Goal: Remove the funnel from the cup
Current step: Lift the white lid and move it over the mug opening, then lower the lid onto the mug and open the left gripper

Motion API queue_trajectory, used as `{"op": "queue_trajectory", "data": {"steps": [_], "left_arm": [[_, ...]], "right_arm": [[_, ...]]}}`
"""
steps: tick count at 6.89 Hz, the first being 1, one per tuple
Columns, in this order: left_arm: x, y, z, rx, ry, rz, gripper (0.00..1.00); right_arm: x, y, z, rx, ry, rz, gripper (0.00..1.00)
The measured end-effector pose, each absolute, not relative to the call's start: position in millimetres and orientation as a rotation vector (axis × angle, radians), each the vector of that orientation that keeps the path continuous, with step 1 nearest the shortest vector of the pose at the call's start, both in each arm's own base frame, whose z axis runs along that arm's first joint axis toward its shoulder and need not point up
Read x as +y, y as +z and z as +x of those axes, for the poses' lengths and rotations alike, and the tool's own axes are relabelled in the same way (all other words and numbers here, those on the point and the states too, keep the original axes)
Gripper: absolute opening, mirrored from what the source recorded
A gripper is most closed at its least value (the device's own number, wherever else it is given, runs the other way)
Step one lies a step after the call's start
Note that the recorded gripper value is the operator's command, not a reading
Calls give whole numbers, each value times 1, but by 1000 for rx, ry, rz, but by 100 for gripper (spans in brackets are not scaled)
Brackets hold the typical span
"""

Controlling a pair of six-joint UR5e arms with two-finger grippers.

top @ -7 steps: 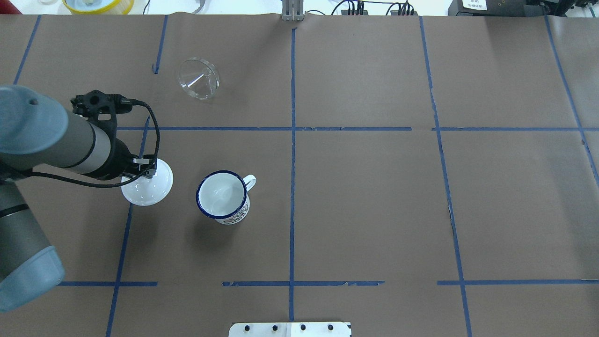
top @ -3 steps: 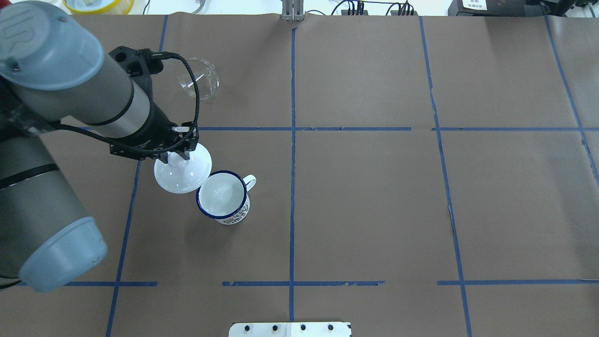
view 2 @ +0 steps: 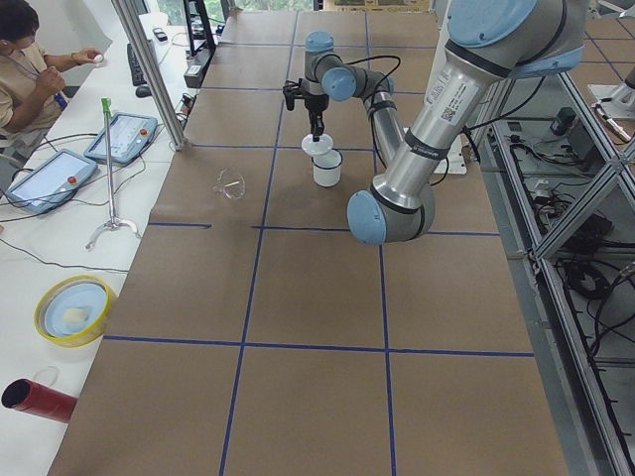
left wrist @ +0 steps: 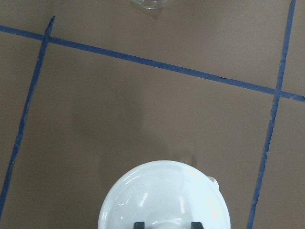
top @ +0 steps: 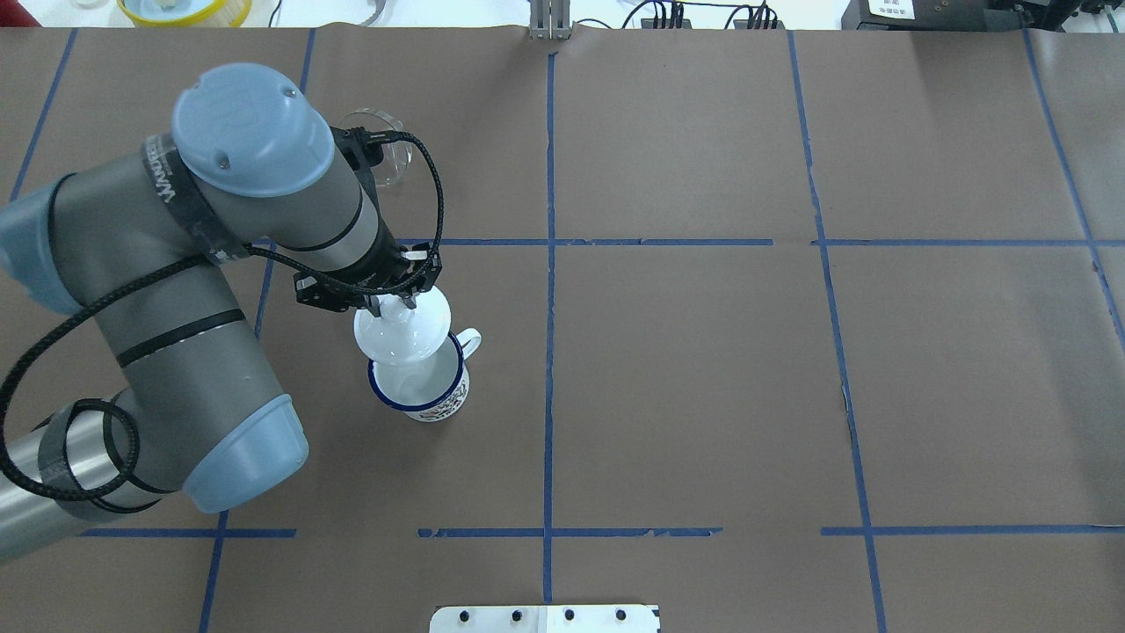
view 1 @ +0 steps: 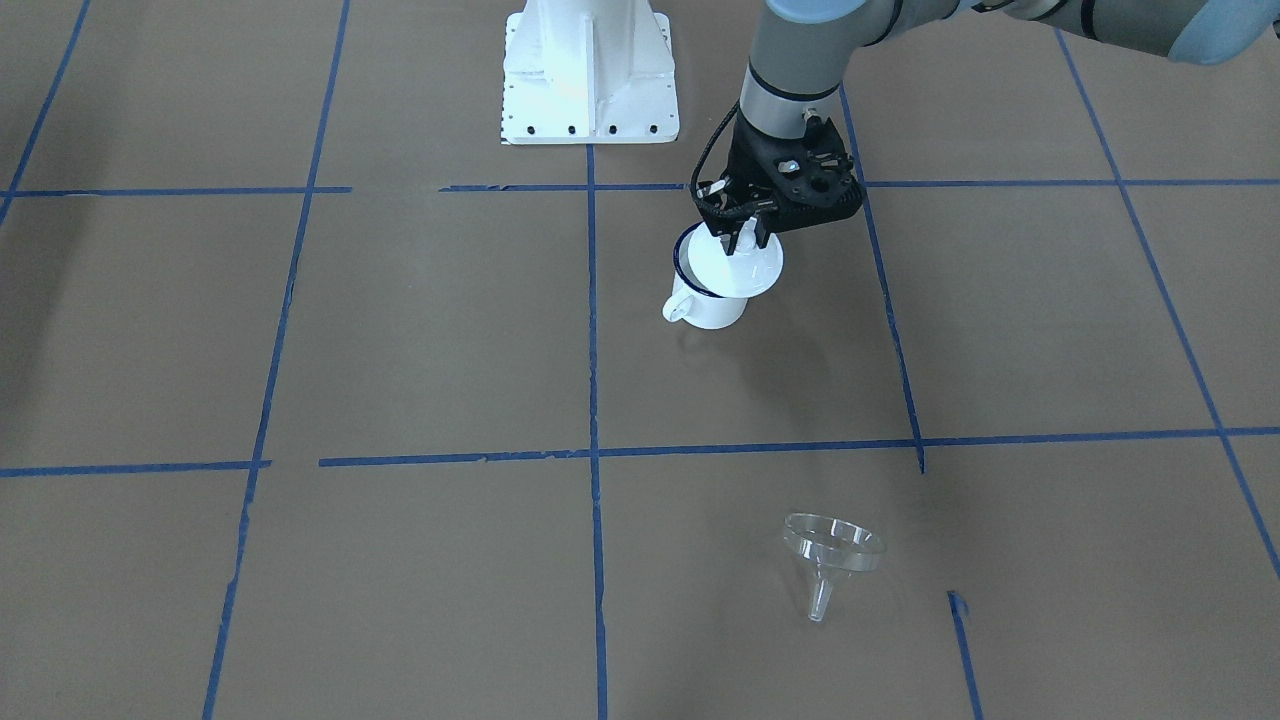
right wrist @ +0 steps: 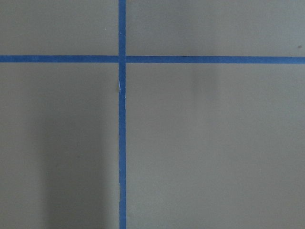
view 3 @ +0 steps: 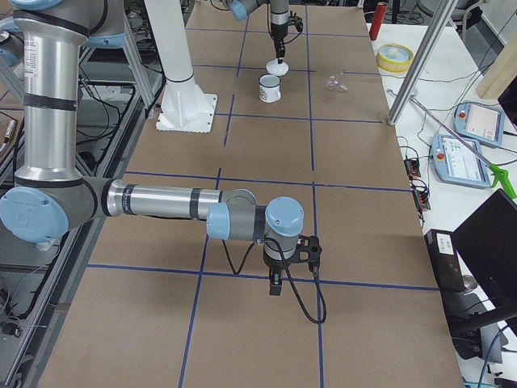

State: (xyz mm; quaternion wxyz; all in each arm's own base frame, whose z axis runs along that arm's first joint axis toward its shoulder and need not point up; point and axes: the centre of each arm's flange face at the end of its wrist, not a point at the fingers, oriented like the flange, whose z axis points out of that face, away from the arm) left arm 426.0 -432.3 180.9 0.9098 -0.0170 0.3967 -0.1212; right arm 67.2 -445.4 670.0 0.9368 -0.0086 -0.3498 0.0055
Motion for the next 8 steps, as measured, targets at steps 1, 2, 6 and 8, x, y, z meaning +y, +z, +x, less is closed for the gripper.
{"op": "queue_trajectory", "data": {"steps": [1,2,6,8], "left_arm": [[-429,186,435,812,-243,-39,0],[-426,188,440,809,-237,-42,0],[-413,194,448,804,-216,-55,0],[-409,194,452,808,-206,-56,0]], "right_arm": [[-445,670,67,-715,11,-18,100],[-446,670,67,-715,11,-17,100],[-445,670,67,-715,11,-18,100],[-445,670,67,-715,11,-18,100]]}}
